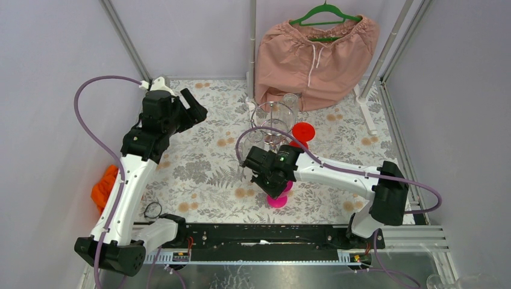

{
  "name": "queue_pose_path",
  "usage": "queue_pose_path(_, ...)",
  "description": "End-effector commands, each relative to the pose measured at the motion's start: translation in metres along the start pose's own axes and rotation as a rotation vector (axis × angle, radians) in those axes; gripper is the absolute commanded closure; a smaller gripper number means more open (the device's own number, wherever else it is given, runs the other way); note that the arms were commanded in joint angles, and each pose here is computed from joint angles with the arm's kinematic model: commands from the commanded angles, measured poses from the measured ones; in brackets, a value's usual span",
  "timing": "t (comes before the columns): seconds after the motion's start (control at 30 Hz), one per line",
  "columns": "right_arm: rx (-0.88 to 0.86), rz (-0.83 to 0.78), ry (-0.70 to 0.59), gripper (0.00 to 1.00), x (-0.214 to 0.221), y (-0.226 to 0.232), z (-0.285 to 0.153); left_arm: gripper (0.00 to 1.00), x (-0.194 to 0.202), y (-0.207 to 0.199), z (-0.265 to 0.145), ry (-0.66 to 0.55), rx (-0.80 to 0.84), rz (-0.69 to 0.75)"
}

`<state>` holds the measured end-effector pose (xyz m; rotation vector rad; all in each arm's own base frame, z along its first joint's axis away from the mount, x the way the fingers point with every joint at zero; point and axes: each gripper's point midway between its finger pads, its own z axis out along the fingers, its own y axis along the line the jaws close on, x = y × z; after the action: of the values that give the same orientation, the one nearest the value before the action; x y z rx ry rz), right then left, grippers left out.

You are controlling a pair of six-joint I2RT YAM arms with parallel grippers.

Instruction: Take the wine glass off the wine glass rack

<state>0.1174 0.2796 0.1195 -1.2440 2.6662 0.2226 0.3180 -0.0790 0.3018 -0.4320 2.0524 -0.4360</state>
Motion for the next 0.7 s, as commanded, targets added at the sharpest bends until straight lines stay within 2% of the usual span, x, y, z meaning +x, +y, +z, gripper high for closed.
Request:
queue_pose_path(0.0, 0.027, -0.003, 0.005, 1.00, 0.000, -0.007, -0.006, 0.14, -0.007, -0.003, -0.001, -0.033, 0.029, 0.018)
queue_pose_path(0.67, 0.110, 0.084, -0.056, 1.00, 0.021, -0.047, -0.023, 0.15, -0.004, -0.006, -0.001, -0.027, 0.047, 0.003)
